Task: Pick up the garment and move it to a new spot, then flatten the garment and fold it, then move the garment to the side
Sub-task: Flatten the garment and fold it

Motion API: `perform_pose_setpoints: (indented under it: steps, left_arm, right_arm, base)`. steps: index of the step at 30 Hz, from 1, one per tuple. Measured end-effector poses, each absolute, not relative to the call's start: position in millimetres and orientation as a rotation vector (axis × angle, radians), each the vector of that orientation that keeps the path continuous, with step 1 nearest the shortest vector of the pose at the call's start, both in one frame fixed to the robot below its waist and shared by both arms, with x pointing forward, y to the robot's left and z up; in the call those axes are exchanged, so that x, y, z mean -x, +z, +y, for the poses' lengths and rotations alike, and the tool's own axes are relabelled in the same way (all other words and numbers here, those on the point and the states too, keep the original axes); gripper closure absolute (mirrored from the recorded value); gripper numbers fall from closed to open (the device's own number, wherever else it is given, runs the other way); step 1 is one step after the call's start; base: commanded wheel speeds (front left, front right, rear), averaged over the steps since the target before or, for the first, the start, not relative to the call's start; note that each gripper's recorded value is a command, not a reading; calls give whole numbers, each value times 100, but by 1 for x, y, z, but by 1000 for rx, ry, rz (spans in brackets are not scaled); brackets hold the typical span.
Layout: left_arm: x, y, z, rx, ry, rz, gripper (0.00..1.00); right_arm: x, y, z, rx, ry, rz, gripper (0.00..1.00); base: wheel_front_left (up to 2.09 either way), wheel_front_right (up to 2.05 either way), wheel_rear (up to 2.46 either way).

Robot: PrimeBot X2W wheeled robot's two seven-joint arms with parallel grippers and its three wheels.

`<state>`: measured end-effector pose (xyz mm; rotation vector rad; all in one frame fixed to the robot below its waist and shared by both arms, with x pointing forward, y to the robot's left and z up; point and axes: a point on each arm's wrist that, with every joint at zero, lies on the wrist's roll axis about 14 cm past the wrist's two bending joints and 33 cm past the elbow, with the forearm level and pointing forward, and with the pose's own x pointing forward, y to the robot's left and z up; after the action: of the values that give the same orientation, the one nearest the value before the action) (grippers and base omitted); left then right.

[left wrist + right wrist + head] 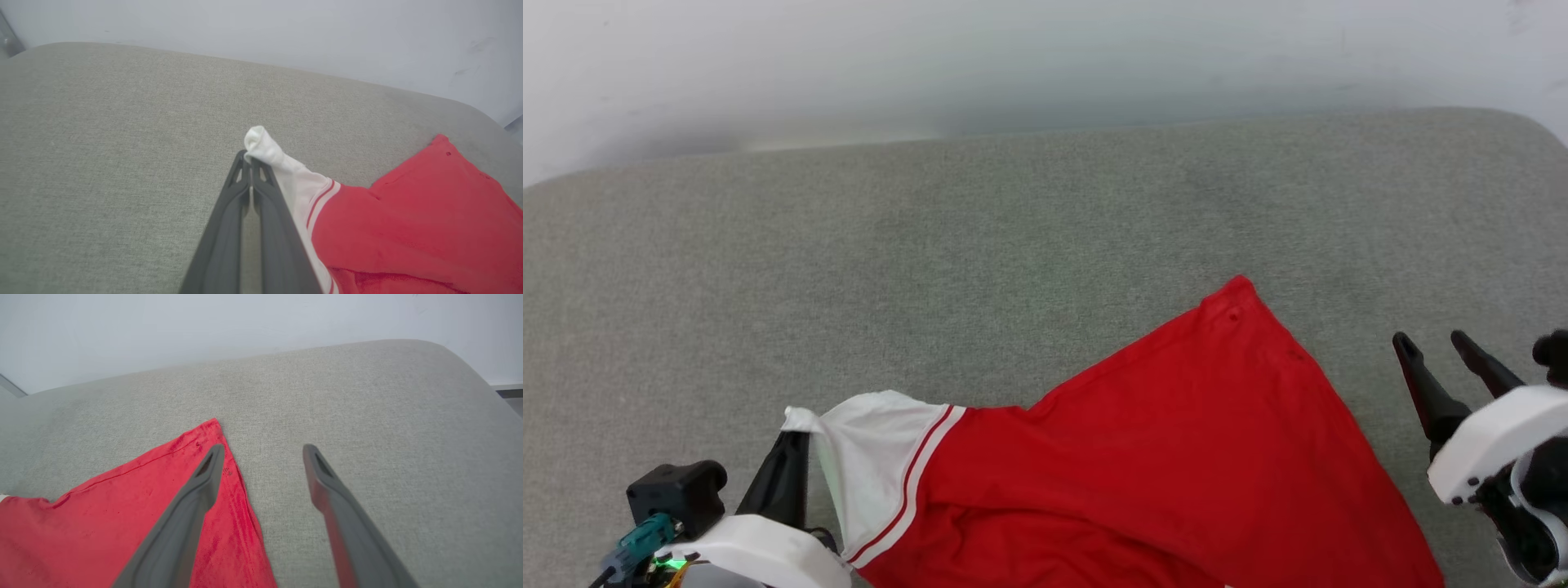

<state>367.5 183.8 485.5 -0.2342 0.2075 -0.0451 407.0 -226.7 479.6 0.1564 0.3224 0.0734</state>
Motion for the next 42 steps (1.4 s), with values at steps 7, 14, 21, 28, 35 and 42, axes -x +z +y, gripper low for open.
perform_pose_setpoints:
  steps: [7,14,21,28,35,42]
  left_arm:
    - [-382,482,181,251,-46,199,100]
    - [-395,467,181,265,-44,222,100]
    - [-404,453,186,267,-29,239,100]
    - [-399,444,192,265,-11,258,100]
    - [-396,461,191,228,-41,217,100]
    - [-414,528,208,152,-60,37,100]
  right_arm:
    - [-454,451,-196,-167,167,505,0]
    - [-486,410,-169,-81,272,850,0]
    - [-498,377,-132,-31,375,1028,0]
    - [-491,364,-124,-41,401,1145,100]
    - [-477,378,-110,-67,417,1071,100]
    - [-490,443,-113,-53,398,790,100]
  base:
    - [0,0,0]
    - [0,0,0]
    - [0,0,0]
    - [0,0,0]
    - [0,0,0]
    - [0,0,0]
